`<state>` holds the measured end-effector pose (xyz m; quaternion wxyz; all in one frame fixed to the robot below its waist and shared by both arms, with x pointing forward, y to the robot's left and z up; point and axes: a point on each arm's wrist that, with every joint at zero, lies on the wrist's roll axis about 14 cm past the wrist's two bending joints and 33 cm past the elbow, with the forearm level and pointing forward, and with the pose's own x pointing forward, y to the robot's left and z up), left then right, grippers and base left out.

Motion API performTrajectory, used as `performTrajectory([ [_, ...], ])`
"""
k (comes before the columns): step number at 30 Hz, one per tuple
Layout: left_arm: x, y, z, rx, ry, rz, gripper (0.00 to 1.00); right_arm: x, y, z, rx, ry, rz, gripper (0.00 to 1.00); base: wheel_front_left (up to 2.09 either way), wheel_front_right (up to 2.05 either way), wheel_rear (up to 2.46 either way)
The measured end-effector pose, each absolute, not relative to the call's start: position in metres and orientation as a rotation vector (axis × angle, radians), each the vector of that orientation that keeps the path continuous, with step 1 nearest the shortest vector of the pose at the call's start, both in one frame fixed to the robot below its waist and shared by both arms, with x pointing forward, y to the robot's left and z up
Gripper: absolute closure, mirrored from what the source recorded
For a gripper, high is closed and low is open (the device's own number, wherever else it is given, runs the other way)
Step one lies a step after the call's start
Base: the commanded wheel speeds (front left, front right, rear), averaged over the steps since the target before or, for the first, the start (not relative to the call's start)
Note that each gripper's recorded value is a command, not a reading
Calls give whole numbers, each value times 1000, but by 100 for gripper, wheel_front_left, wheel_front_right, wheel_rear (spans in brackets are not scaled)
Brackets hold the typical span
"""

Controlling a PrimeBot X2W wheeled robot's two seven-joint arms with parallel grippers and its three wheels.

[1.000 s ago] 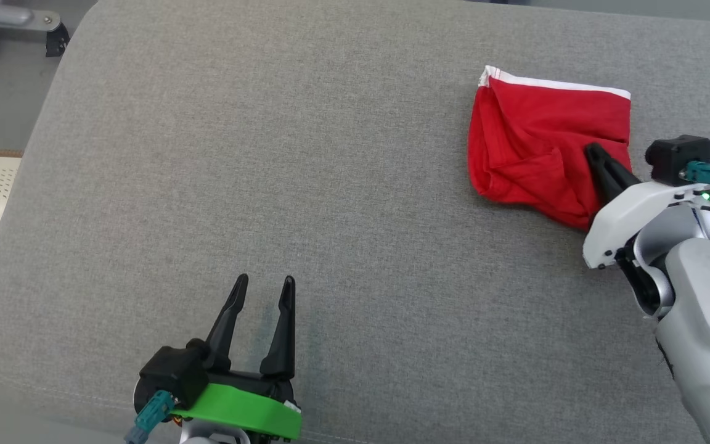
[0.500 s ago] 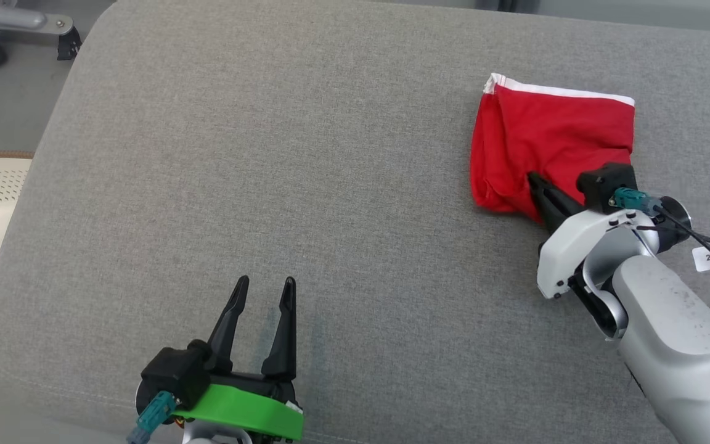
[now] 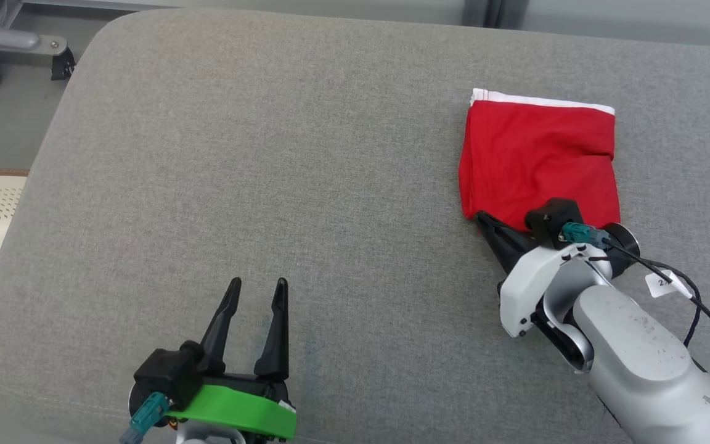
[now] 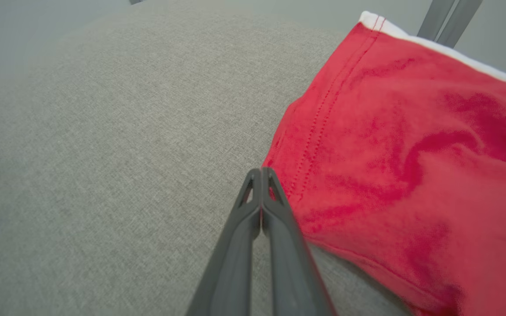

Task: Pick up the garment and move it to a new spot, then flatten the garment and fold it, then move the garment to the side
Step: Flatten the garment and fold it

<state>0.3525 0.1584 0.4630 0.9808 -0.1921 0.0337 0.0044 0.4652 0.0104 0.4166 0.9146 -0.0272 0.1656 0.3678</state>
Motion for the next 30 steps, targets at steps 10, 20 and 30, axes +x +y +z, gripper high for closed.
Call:
performTrajectory([
  [10,338,174,472,-342,27,37,0,467,-40,485,58,55,589,0,0,0,0],
  [20,309,180,469,-304,24,25,0,422,-164,517,18,-62,280,0,0,0,0],
  [30,314,170,477,-288,0,-34,0,362,-211,487,15,4,111,0,0,0,0],
])
